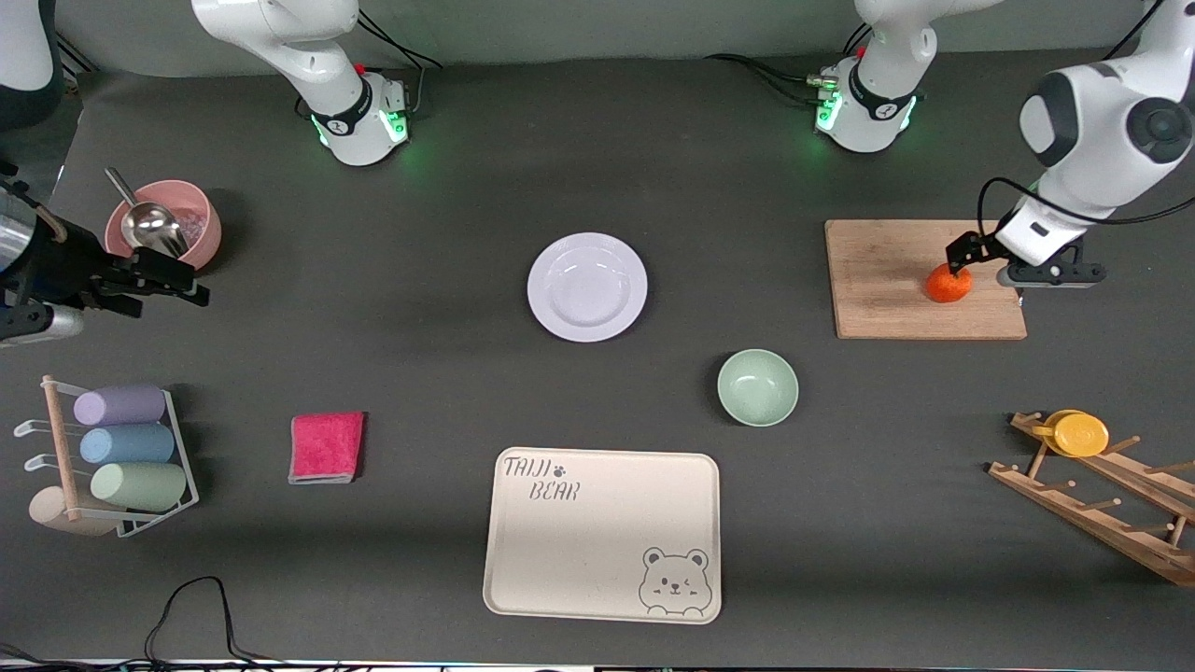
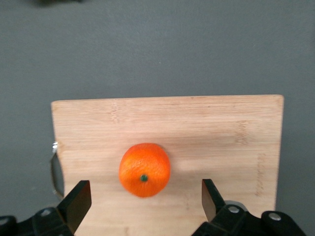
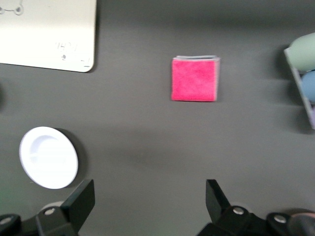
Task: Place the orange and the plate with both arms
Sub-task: 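Lift the orange with the left gripper while the right gripper reaches out, then carry the orange toward the plate while the right gripper grasps the plate rim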
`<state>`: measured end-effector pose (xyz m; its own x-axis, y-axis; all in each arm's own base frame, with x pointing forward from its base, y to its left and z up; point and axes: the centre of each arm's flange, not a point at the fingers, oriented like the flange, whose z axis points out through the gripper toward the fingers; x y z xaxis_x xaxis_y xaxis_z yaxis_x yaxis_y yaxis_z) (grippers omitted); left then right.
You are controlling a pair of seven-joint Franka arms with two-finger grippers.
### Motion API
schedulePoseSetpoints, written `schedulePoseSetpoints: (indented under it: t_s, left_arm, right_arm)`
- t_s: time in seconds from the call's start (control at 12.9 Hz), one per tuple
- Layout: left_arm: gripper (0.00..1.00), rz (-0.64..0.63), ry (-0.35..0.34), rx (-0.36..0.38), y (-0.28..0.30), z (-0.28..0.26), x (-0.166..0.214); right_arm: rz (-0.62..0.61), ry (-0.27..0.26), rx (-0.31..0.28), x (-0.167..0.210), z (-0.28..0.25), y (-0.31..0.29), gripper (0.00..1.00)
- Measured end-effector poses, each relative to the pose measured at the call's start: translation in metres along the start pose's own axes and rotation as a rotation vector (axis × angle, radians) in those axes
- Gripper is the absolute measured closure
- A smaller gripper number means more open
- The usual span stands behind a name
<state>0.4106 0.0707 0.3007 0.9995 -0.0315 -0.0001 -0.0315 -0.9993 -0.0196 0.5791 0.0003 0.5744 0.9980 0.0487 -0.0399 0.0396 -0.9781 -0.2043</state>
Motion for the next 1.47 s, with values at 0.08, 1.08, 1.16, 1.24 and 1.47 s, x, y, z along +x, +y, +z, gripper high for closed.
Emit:
schedulePoseSetpoints:
  t_s: [0.08,1.08,1.16,1.24,1.47]
  left_arm:
    - [0.0,0.001,0.011,0.0,0.002,0.017,-0.005]
    - [0.0,-0.009,0.055,0.028,-0.02,0.085,-0.034]
    - [0.0,-0.011,0.052,0.026,-0.019,0.089,-0.035]
    - [0.0,-0.012,0.048,0.025,-0.019,0.092,-0.035]
    - [0.0,-0.012,0.046,0.024,-0.018,0.093,-0.035]
  right_arm:
    - [0.012,-0.007,0.046,0.005,0.009,0.001,0.0]
    - [0.261,-0.061,0.545,0.093,0.187,0.007,0.0]
    - [0.279,-0.044,0.554,0.098,0.2,0.003,0.0]
    - [0.303,-0.033,0.583,0.102,0.212,-0.004,0.0]
    - [0.372,-0.027,0.717,0.098,0.251,-0.029,0.0]
